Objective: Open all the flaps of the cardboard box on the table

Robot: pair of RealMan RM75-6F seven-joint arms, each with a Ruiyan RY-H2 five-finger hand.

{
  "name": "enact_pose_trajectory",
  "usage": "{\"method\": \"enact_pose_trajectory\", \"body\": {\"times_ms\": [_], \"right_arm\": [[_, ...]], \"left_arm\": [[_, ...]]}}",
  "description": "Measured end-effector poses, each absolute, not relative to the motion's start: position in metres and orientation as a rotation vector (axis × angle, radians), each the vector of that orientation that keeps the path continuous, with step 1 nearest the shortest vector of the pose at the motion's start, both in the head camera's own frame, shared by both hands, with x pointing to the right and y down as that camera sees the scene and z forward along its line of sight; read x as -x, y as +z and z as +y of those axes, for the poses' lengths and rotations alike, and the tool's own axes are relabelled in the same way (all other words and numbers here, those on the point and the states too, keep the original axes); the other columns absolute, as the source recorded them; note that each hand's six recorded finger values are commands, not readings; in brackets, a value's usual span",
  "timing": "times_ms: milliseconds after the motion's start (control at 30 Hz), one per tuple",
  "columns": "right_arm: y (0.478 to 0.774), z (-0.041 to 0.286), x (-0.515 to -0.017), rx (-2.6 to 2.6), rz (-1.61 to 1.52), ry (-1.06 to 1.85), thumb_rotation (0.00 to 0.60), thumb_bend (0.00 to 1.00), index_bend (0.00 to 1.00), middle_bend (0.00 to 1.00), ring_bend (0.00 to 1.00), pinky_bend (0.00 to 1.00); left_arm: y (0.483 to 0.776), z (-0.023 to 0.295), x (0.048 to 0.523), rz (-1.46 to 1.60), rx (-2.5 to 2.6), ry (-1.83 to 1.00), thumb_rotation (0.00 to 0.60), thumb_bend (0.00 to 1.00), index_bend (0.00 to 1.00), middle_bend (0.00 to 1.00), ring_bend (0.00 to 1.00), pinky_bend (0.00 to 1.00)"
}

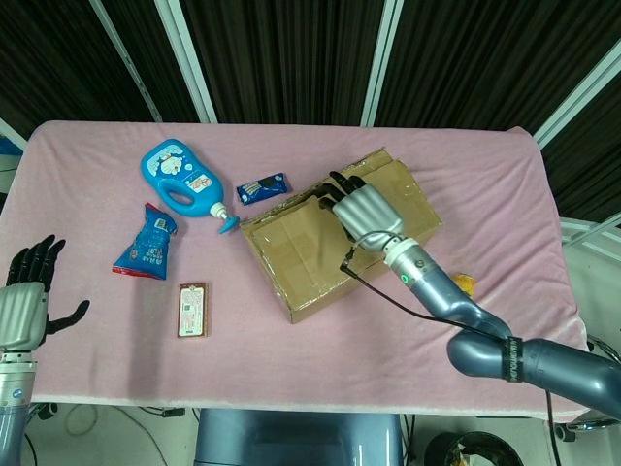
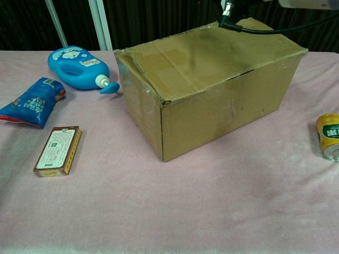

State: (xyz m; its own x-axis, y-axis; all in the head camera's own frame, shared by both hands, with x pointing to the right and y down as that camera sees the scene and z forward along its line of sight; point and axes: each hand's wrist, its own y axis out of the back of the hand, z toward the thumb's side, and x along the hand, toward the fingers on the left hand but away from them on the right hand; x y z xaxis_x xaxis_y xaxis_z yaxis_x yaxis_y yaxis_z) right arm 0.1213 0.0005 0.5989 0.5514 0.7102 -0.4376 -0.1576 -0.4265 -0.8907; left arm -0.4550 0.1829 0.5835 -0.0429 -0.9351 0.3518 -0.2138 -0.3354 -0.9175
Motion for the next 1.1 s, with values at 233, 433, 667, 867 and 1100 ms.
{"method": "enact_pose_trajectory", "body": {"times_ms": [233, 433, 667, 867, 1100], "right_arm": [[0.619, -0.016, -0.094, 1.767, -0.464, 1.066, 0.6, 1.0, 0.31, 0.19, 0.08, 0.21], [0.631, -0.022, -0.089, 1.76, -0.453, 1.092, 0.6, 1.0, 0.32, 0.19, 0.08, 0.21], [0.643, -0.021, -0.091, 1.73, -0.405, 1.122, 0.6, 1.0, 0.43, 0.25, 0.08, 0.21], [0.644, -0.019, -0.092, 1.676, -0.385, 1.108, 0.6, 1.0, 0.49, 0.3, 0.08, 0.21], [0.629, -0.027, -0.084, 1.637, -0.397, 1.067, 0.6, 1.0, 0.49, 0.31, 0.08, 0.21]], "left_arm": [[0.586, 0.182, 0.456, 1.246, 1.603, -1.441, 0.6, 0.2, 0.01, 0.0, 0.0, 0.0], [0.59, 0.181, 0.457, 1.251, 1.606, -1.46, 0.6, 0.2, 0.02, 0.0, 0.0, 0.0], [0.591, 0.18, 0.459, 1.26, 1.604, -1.47, 0.6, 0.2, 0.03, 0.01, 0.0, 0.0], [0.591, 0.178, 0.459, 1.276, 1.598, -1.47, 0.6, 0.2, 0.04, 0.01, 0.0, 0.0], [0.591, 0.178, 0.459, 1.282, 1.601, -1.475, 0.6, 0.2, 0.04, 0.01, 0.0, 0.0]]}}
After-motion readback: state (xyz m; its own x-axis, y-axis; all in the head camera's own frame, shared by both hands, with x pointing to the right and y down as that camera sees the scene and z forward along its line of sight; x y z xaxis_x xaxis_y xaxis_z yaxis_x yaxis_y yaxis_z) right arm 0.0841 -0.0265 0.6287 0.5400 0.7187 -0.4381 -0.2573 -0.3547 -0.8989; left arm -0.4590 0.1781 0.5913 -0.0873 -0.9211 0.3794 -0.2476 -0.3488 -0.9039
